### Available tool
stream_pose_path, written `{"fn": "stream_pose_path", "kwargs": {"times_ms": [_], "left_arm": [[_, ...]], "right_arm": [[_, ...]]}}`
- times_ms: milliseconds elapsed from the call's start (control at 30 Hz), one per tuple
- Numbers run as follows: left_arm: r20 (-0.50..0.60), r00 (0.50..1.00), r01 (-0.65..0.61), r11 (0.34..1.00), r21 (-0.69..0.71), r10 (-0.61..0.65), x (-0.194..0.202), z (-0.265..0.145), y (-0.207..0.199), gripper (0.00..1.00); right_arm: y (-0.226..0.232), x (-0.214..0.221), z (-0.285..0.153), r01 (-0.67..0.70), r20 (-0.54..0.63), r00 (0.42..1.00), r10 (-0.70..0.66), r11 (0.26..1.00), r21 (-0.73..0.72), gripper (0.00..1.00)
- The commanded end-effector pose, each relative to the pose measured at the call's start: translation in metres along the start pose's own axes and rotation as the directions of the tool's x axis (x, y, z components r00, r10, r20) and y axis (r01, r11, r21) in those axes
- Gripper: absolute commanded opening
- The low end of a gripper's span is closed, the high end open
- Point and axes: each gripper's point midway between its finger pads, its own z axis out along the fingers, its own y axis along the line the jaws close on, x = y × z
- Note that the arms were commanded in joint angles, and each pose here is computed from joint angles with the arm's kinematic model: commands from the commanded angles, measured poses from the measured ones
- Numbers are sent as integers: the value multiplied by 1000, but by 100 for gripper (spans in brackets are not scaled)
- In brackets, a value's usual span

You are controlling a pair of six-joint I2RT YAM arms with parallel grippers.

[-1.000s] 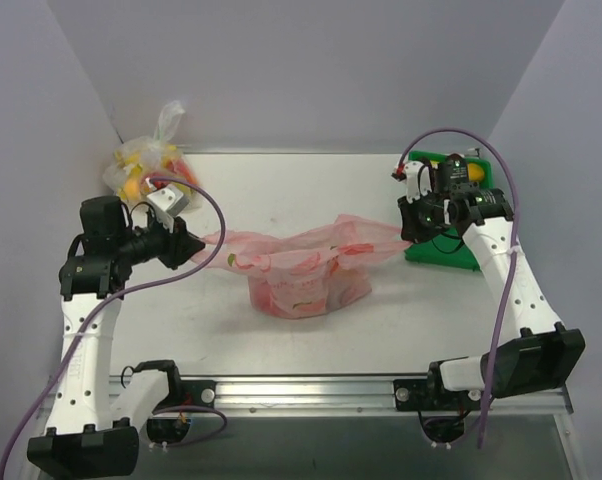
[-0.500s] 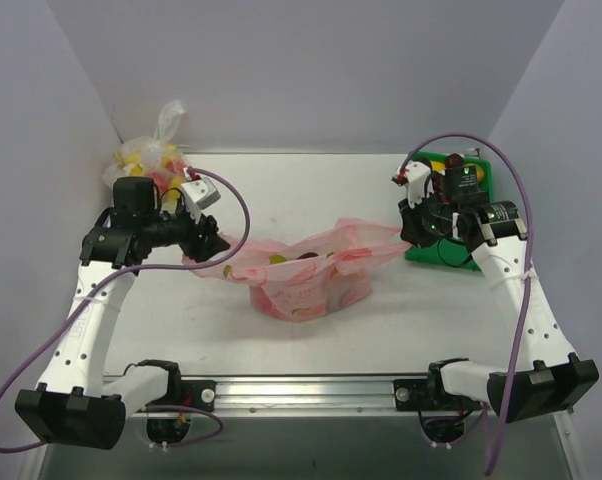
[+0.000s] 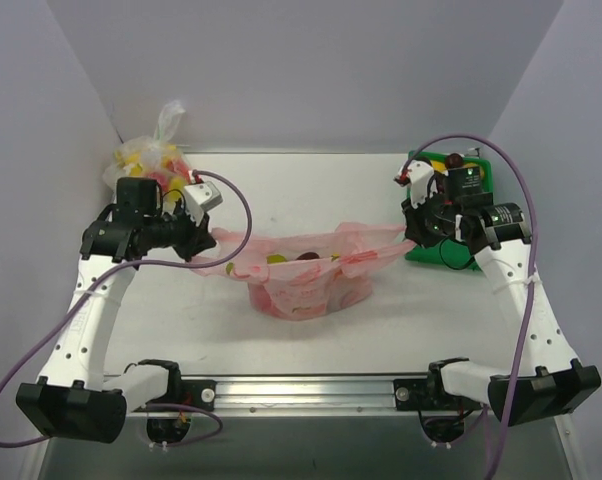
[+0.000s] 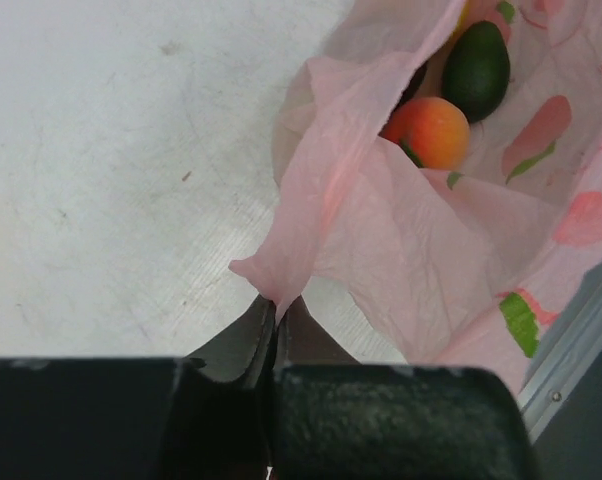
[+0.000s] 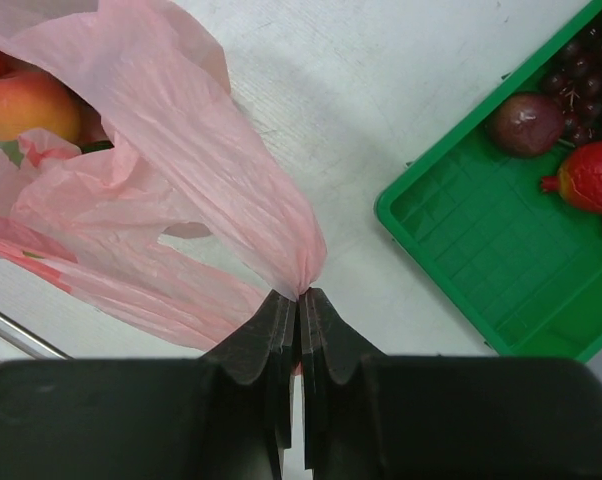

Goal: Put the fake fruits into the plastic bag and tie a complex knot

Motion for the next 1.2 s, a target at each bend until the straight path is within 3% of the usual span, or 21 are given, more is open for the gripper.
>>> {"fn": "stream_pose_path", "kwargs": {"times_ms": [0,100,233,400,500,800,1000,1167], "left_arm": [[130,991,15,982,-188,10,-53,-20,47,0],[270,962,122,955,-270,-46,-90,-66,90,0],[281,953,191,941,-280,-110,-70,-76,111,0],[162,953,283,945,-166,-257,2,-21,94,0],[110,939,342,919,-197,-326,45,-1,103,0],[-109,917,344,900,-268,-383,161,45,117,0],[-169,884,361,866,-347,-437,196,65,145,0],[-161,888,355,864,-357,-431,191,68,157,0]], "right_arm": [[-21,-18,-16,14,32,999,-17,997,74,0],[-54,-35,-45,-26,108,994,9,987,159,0],[-65,-10,-46,12,69,997,-24,986,166,0],[-30,42,10,30,-37,999,-29,999,45,0],[-19,73,40,91,-99,991,-88,995,29,0],[-21,152,96,152,-285,948,-142,988,13,0],[-30,173,121,155,-353,925,-141,988,13,0],[-36,174,133,148,-376,917,-130,989,19,0]]}}
